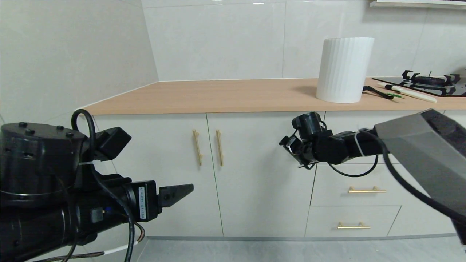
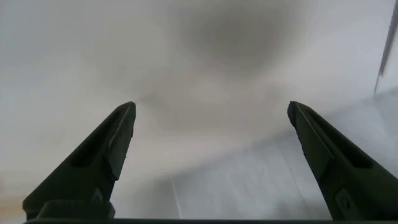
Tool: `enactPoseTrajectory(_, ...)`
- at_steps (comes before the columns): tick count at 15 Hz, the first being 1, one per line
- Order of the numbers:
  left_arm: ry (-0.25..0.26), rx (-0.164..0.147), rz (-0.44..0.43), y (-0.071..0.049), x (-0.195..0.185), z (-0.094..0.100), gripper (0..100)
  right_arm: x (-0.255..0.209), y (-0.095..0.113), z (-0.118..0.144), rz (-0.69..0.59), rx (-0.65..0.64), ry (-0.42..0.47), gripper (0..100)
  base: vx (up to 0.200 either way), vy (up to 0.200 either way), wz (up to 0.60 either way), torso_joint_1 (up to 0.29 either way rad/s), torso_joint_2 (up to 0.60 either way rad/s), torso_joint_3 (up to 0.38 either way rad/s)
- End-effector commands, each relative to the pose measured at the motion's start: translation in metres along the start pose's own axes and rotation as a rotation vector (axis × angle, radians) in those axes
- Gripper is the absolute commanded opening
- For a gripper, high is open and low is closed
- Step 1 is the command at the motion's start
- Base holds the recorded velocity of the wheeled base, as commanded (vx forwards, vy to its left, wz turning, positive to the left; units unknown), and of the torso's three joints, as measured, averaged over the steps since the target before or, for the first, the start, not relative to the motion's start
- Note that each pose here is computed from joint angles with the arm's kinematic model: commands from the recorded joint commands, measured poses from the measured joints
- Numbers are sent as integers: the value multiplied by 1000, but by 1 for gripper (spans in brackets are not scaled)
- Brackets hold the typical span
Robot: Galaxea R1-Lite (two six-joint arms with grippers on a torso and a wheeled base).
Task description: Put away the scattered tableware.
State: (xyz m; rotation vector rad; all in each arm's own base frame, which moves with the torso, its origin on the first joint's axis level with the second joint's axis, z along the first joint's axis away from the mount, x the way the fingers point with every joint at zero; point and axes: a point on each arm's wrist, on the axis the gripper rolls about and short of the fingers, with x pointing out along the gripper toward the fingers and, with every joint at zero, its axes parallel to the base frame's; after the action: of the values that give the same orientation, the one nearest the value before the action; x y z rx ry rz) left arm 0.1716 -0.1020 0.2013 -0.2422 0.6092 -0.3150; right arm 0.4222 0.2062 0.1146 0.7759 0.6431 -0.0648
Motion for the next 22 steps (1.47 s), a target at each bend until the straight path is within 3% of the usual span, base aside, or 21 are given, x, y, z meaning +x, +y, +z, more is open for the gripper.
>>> enactPoseTrajectory(1,-68,-15,-12,3,-12,5,100,-109,6,15,137,-140,84,100,0,0,0,0,0,0)
enactPoseTrajectory(3,-121,-22,-37,3,-23,9,100,-181,-11,25,205,-273,30,100,0,0,0,0,0,0)
enactPoseTrajectory(6,-207,-33,-76,4,-50,12,100,-261,-35,33,287,-319,-75,100,0,0,0,0,0,0)
enactPoseTrajectory(7,-277,-43,-99,8,-73,11,100,-297,-62,32,285,-375,-147,100,0,0,0,0,0,0)
enactPoseTrajectory(8,-310,-49,-98,12,-83,8,100,-315,-77,29,274,-414,-193,100,0,0,0,0,0,0)
enactPoseTrajectory(9,-355,-52,-95,21,-100,-3,100,-345,-107,20,255,-457,-281,100,0,0,0,0,0,0)
enactPoseTrajectory(10,-368,-49,-95,23,-105,-8,100,-353,-114,18,255,-461,-308,100,0,0,0,0,0,0)
enactPoseTrajectory(12,-492,-26,-75,42,-144,-42,100,-409,-176,-5,264,-527,-521,100,0,0,0,0,0,0)
enactPoseTrajectory(14,-524,-12,-13,54,-164,-72,100,-426,-210,-23,143,-582,-679,100,0,0,0,0,0,0)
enactPoseTrajectory(16,-544,41,48,62,-178,-101,100,-442,-232,-43,78,-586,-807,100,0,0,0,0,0,0)
enactPoseTrajectory(17,-578,58,75,65,-182,-112,100,-452,-244,-54,74,-594,-841,100,0,0,0,0,0,0)
enactPoseTrajectory(20,-666,83,153,69,-184,-141,100,-452,-261,-69,-100,-550,-879,100,0,0,0,0,0,0)
enactPoseTrajectory(21,-683,95,200,72,-179,-155,100,-450,-264,-69,-188,-498,-909,100,0,0,0,0,0,0)
enactPoseTrajectory(22,-670,89,264,74,-174,-158,100,-448,-265,-69,-209,-489,-907,100,0,0,0,0,0,0)
